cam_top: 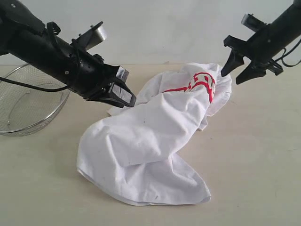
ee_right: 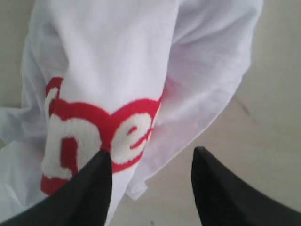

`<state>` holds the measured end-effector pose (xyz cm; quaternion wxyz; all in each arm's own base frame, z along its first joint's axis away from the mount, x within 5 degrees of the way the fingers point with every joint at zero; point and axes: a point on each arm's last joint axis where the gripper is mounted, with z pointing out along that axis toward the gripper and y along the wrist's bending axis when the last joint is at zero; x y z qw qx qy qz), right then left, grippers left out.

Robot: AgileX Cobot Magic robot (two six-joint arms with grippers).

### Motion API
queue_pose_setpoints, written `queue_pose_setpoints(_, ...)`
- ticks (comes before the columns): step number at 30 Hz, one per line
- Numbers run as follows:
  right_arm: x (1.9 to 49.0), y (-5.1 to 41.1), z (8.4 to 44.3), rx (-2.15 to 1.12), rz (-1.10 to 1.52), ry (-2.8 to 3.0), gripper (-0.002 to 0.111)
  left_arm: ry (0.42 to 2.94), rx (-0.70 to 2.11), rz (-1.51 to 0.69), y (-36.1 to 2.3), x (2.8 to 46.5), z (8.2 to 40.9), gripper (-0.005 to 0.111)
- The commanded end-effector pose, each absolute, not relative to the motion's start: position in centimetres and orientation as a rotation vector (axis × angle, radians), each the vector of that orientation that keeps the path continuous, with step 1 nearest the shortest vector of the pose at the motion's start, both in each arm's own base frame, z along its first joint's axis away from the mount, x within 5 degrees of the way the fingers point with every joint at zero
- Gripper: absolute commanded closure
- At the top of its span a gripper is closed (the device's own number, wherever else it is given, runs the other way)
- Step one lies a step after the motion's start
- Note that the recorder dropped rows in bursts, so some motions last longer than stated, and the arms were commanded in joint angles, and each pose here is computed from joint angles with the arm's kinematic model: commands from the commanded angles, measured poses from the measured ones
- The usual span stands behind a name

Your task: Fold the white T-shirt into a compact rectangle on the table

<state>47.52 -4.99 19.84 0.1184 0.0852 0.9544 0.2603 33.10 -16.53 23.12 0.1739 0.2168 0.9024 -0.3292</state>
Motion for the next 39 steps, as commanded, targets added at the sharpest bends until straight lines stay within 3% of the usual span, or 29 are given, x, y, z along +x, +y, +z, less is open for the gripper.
queue_pose_setpoints(1,45.0,-4.2,18.3,0.27,0.901,2.807,0.061,2.539,0.617,-0.933,-16.7,33.1,23.5,0.074)
queue_pose_setpoints(7,41.9,-2.3,15.8,0.346,1.126,2.674,0.062,2.539,0.617,-0.933,-16.7,33.1,23.5,0.074)
queue_pose_setpoints(14,39.5,-2.1,12.9,0.356,1.052,2.709,0.08,2.539,0.617,-0.933,-16.7,33.1,23.5,0.074)
queue_pose_setpoints(28,40.7,2.7,12.2,0.088,0.82,2.676,0.08,2.54,0.618,-0.934,-16.7,33.0,23.5,0.074)
queue_pose_setpoints(39,41.1,2.3,12.0,0.025,0.67,2.662,0.08,2.545,0.624,-0.941,-16.7,33.0,23.5,0.074)
